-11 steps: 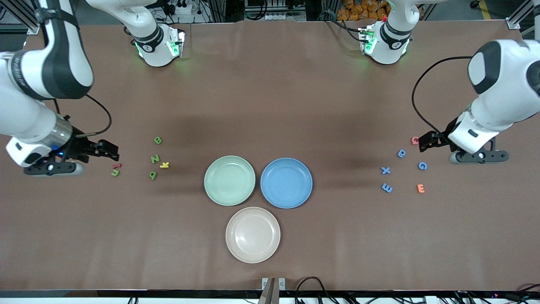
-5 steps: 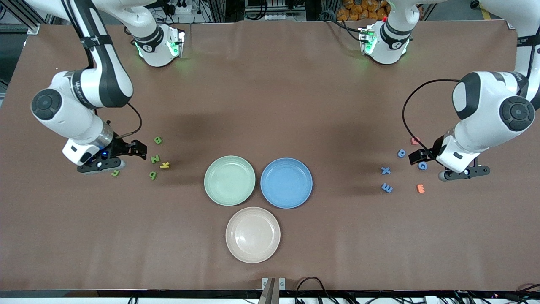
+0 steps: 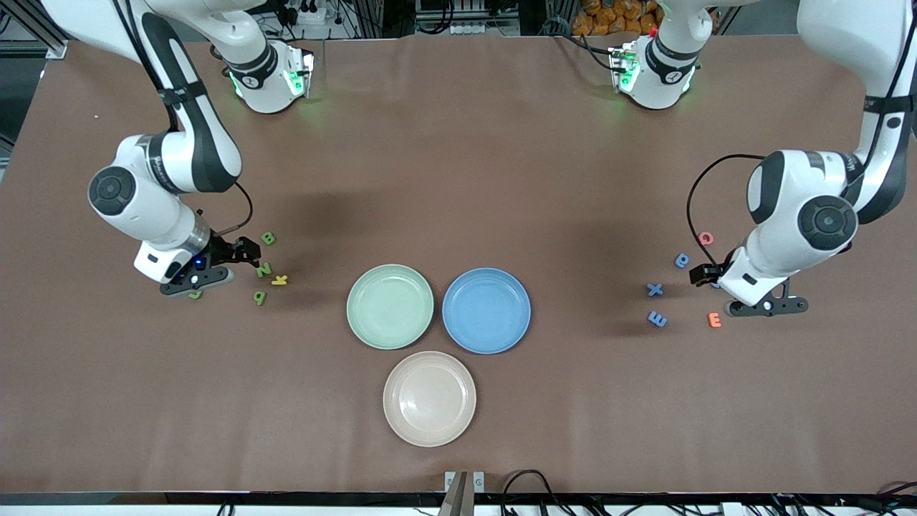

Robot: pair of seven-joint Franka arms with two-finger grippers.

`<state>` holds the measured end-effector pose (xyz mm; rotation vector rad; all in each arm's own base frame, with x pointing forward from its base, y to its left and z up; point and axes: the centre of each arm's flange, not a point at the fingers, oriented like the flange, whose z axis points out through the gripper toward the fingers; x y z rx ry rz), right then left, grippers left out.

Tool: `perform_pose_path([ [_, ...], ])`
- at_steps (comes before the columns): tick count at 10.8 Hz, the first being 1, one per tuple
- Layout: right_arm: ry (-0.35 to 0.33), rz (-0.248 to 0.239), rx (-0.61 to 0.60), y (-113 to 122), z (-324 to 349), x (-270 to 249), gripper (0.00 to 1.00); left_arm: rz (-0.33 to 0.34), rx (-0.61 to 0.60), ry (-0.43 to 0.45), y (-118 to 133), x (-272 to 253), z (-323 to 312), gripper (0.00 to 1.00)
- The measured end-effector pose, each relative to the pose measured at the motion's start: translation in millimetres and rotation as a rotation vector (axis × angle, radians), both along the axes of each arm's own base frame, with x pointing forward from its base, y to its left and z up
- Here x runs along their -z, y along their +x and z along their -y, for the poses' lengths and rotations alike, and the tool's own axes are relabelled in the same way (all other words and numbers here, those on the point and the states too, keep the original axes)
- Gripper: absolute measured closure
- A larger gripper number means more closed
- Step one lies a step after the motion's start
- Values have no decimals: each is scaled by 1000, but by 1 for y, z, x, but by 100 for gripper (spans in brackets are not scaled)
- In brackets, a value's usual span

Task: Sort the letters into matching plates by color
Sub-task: 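Lower the left gripper onto the blue G while the right gripper reaches letters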

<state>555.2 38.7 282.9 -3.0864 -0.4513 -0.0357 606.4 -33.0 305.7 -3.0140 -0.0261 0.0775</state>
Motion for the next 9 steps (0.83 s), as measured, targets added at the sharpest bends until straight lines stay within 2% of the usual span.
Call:
perform_pose_path([
  [4,-11,-12,-112,1,8,42,0,63,40,-26,-14,43,-15,0],
  [9,-23,-12,-189,-10,-2,81,0,66,117,-43,-29,74,-65,0],
])
